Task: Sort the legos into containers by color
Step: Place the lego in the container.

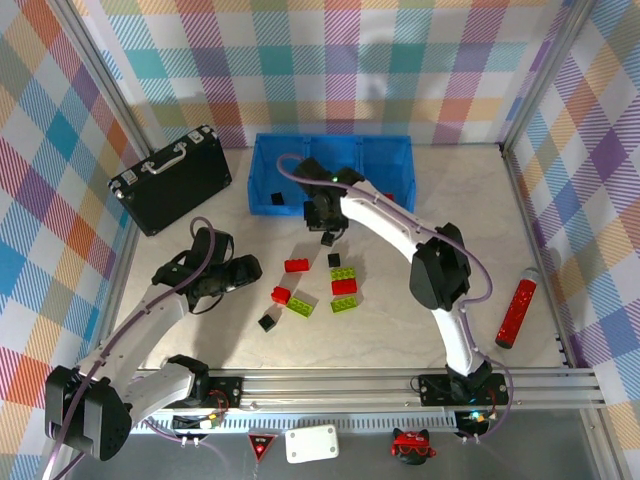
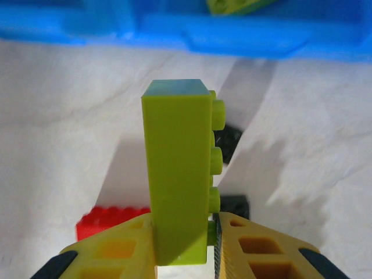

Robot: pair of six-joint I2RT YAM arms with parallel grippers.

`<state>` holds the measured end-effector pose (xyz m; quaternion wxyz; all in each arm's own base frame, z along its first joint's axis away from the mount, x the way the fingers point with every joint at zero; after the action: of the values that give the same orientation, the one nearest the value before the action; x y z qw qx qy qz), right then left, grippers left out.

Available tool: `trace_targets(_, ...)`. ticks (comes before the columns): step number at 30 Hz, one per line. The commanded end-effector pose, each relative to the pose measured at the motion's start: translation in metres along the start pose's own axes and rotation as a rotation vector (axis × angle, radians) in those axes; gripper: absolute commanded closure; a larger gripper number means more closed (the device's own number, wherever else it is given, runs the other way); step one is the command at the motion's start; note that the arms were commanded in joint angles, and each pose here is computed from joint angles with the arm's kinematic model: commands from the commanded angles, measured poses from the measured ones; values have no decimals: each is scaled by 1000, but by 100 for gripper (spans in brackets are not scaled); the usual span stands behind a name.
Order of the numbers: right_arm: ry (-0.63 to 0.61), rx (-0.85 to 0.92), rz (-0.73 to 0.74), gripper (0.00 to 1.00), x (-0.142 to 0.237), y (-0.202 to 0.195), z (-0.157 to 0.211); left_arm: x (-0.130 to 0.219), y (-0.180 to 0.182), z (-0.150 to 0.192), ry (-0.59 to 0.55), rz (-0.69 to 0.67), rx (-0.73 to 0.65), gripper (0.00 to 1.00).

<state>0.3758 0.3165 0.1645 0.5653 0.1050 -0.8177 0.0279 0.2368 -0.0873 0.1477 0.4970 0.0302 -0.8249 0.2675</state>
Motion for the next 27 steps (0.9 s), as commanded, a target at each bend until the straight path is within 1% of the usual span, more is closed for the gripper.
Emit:
trace_targets(1,9,33,8,73,-7,-15,-17,4,9,3,0,-24,30,25)
trace_targets(5,-1,30,24,73,-21,-35,-40,6,10,2,-7,-26,32,25)
trace_targets(11,-12,18,44,73,-37,-64,-64,7,9,1,-12,-25,41,25)
trace_targets(14,-10,16,58,73,-43,-77,-70,7,9,1,-13,-28,42,25)
trace_targets(19,-10,31,127,73,-47,-100,-74,7,8,-1,-14,-29,44,25)
trace_targets(24,-19,35,159,72,-50,-110,-78,5,6,-2,-7,-31,45,25)
trace_targets(25,-20,34,152,72,-50,-109,-79,5,6,-2,-7,-31,44,25)
trace_targets(27,-23,28,90,72,-50,-100,-81,5,6,-3,-7,-31,43,25)
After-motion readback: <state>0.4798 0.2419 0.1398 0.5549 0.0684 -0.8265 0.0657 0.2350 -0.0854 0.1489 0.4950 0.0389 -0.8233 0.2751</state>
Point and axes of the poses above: each hand's point on the last joint's axis, 136 mm out from that joint toward the fingers, its own x axis back along the fingers, its own y axis along the line the jaws close on, z = x × y, the point moved 3 cm from there along x, back along the fingers, and after that the axes turned 7 degrees about x, right-handed, at the moved point
